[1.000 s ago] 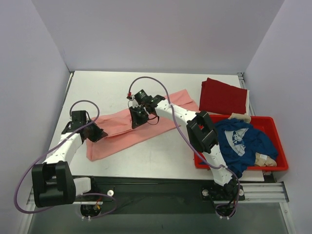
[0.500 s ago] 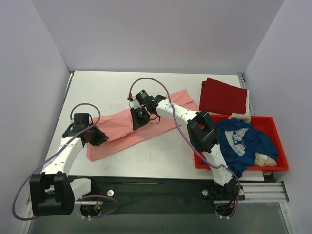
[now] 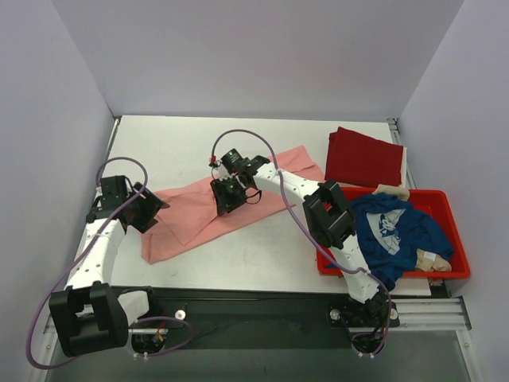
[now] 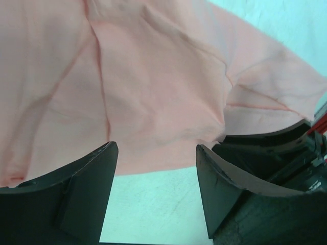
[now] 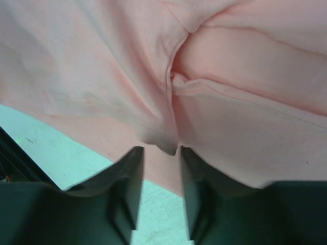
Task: Fold and stack the t-shirts
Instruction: Fold the other side of the tshirt into a rectangle
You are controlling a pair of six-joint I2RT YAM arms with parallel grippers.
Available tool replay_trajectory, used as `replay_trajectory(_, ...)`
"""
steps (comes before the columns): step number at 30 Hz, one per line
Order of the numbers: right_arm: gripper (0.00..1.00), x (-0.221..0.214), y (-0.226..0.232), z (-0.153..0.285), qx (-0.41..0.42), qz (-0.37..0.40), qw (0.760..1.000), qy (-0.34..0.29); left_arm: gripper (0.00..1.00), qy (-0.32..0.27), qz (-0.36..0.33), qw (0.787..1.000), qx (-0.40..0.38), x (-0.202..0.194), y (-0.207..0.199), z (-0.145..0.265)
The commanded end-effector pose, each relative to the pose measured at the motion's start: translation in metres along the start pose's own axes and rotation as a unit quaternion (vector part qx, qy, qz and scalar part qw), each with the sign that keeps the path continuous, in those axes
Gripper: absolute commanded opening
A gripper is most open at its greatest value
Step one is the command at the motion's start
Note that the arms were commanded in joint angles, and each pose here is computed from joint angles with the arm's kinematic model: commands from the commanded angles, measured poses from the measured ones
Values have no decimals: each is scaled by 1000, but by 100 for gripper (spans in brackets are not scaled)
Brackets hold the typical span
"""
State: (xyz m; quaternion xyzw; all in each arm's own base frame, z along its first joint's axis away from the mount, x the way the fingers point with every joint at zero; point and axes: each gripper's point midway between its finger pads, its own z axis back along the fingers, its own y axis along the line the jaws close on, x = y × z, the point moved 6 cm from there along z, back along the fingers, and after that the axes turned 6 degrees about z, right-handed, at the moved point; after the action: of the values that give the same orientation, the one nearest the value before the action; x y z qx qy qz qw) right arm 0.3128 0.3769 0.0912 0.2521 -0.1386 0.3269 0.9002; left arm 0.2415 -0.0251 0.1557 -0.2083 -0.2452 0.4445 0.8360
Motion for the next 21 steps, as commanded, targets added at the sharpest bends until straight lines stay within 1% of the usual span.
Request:
replay_trajectory(1, 39, 4, -2, 11, -15, 8, 1000, 2, 73, -39, -19, 999, -10, 35, -2, 5)
replay_trajectory(4, 51, 8, -3, 23, -27, 16, 999, -7, 73, -66, -26, 997, 0, 59, 0, 1)
replay_trajectory(6, 55, 13, -6, 37, -42, 17, 999, -18, 73, -81, -30, 996, -6, 70, -3, -4)
replay_trajectory(7, 57, 14, -8, 41, -48, 17, 998, -22, 73, -82, -20, 996, 1, 77, 0, -9)
replay_trajectory(9, 57, 18, -19, 57, -66, 12, 997, -36, 72, -87, -15, 996, -9, 85, -3, -15)
replay_trajectory(10, 57, 22, -31, 66, -82, 2, 996, -47, 71, -92, -10, 996, -8, 91, -2, -21)
replay_trajectory(11, 58, 23, -31, 69, -85, 2, 995, -50, 71, -97, -8, 995, -7, 95, -2, -23)
replay_trajectory(13, 58, 27, -52, 80, -102, -18, 993, -61, 69, -99, -5, 995, -3, 102, -2, -32)
replay_trajectory(14, 58, 28, -58, 84, -106, -27, 992, -66, 67, -102, -2, 995, 2, 105, 0, -35)
replay_trajectory(15, 58, 29, -73, 90, -114, -46, 990, -71, 63, -102, -3, 995, 4, 107, 1, -38)
replay_trajectory(18, 58, 27, -99, 103, -129, -77, 986, -78, 56, -102, -4, 995, 13, 113, 3, -48)
replay_trajectory(19, 58, 27, -103, 107, -132, -82, 984, -82, 51, -101, -5, 995, 14, 114, 4, -53)
replay_trajectory(21, 58, 26, -118, 114, -144, -95, 981, -86, 46, -103, -5, 995, 16, 116, 6, -58)
